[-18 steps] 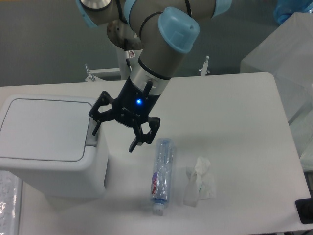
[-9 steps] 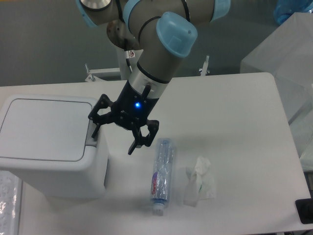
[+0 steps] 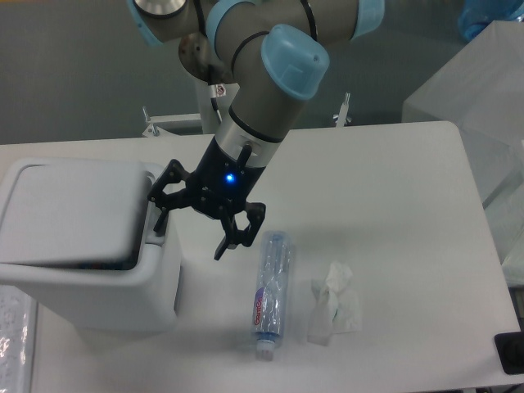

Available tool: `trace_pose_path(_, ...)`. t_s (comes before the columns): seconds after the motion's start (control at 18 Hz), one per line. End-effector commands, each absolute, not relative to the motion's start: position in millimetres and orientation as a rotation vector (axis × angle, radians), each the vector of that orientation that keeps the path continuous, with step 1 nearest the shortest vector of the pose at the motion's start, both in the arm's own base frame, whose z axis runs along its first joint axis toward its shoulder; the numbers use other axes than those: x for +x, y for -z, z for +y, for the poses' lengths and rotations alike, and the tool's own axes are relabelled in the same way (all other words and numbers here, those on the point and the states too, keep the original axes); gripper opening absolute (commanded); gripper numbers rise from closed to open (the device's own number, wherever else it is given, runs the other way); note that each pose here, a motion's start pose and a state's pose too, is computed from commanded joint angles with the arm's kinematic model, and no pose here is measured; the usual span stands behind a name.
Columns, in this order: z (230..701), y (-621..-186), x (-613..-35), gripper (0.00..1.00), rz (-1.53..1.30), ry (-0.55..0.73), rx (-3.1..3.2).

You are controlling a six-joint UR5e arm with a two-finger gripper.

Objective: Open the trash can
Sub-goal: 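Press the gripper finger against the lid's edge to tip it open, then lift the gripper away from the opened trash can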

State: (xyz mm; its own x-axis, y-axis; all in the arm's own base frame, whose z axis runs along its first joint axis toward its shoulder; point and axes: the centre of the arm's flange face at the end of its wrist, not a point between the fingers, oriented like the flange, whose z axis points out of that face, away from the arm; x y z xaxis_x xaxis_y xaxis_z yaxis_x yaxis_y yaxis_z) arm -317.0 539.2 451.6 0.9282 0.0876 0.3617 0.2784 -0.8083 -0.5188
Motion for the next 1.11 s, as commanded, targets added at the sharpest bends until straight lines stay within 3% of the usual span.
trace_pose_path(0.33, 536.6, -467.8, -321.0, 1.00, -0.247, 0.399, -2.477)
trace_pose_path(0.72, 514.2, -491.7, -371.4, 1.00, -0.315, 0.293, -2.439)
trace_pose_path(1.0, 501.1, -436.0, -410.8, 1.00, -0.265, 0.005, -2.728)
trace_pose_path(1.11, 491.5, -413.5, -436.1, 1.00, -0.231, -0.038, -2.789)
